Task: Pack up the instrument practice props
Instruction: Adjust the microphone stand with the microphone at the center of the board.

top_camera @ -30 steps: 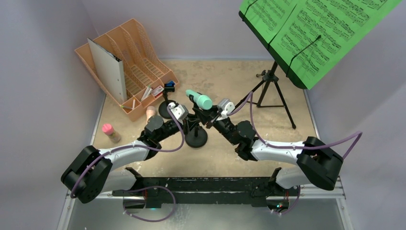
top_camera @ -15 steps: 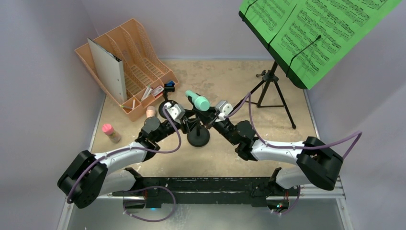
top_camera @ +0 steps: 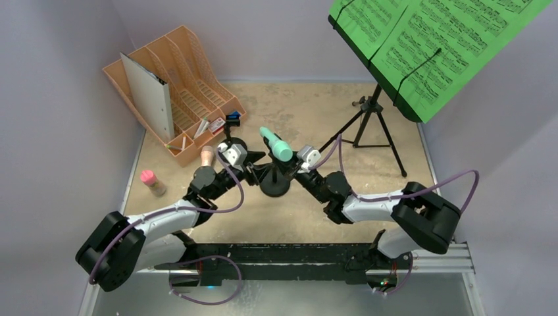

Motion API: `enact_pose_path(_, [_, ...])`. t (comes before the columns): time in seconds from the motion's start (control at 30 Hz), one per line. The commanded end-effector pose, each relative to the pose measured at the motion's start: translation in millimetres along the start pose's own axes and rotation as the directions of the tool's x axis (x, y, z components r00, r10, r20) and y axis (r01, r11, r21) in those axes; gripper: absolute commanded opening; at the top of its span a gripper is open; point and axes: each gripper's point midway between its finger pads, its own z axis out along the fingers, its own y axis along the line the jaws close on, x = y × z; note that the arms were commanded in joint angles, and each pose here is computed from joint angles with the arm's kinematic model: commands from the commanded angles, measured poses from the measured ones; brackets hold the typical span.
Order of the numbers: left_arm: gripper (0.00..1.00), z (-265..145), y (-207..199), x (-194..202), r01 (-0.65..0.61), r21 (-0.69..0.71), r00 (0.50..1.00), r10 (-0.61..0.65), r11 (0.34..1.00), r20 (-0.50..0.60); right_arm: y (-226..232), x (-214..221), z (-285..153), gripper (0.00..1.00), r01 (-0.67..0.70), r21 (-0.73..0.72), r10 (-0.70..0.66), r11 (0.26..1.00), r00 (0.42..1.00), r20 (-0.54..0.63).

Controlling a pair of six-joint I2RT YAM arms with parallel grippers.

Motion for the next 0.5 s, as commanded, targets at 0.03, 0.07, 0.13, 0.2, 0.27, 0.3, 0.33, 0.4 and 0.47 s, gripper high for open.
enact_pose_path(0.03, [0.51, -11, 2, -9, 0.052, -0.037, 0.997, -0.049, 0.998, 0.064, 1, 7, -5, 0.0, 0.036, -0.009, -0.035, 0.999, 0.999, 0.033])
enact_pose_path(0.07, [0.51, -13, 3, -9, 0.054, -0.049, 0.997, -0.051, 0.997, 0.066, 2, 9, -6, 0.0, 0.036, -0.009, -0.035, 0.999, 0.999, 0.034])
enact_pose_path(0.13, [0.51, -16, 7, -10, 0.05, -0.072, 0.996, -0.045, 0.996, 0.076, 3, 14, -8, 0.0, 0.034, -0.014, -0.034, 0.999, 0.999, 0.037])
enact_pose_path(0.2, [0.51, -18, 9, -12, 0.043, -0.086, 0.996, -0.035, 0.995, 0.084, 3, 20, -10, 0.0, 0.028, -0.014, -0.027, 1.0, 0.999, 0.039])
enact_pose_path(0.27, [0.51, -18, 11, -13, 0.037, -0.096, 0.996, -0.028, 0.995, 0.087, 6, 29, -13, 0.0, 0.027, -0.023, -0.027, 0.999, 0.999, 0.029])
enact_pose_path(0.3, [0.51, -19, 12, -13, 0.036, -0.1, 0.996, -0.027, 0.994, 0.088, 6, 31, -13, 0.0, 0.026, -0.025, -0.026, 0.999, 0.999, 0.031])
enact_pose_path(0.33, [0.51, -18, 12, -13, 0.035, -0.101, 0.996, -0.026, 0.994, 0.087, 7, 34, -14, 0.0, 0.026, -0.027, -0.025, 0.999, 0.999, 0.029])
enact_pose_path(0.4, [0.52, -18, 11, -11, 0.037, -0.098, 0.996, -0.029, 0.995, 0.082, 7, 36, -16, 0.01, 0.024, -0.025, -0.023, 0.999, 0.999, 0.034])
enact_pose_path(0.47, [0.52, -18, 11, -10, 0.041, -0.096, 0.996, -0.033, 0.995, 0.082, 5, 40, -18, 0.04, 0.024, -0.017, -0.024, 1.0, 0.999, 0.036])
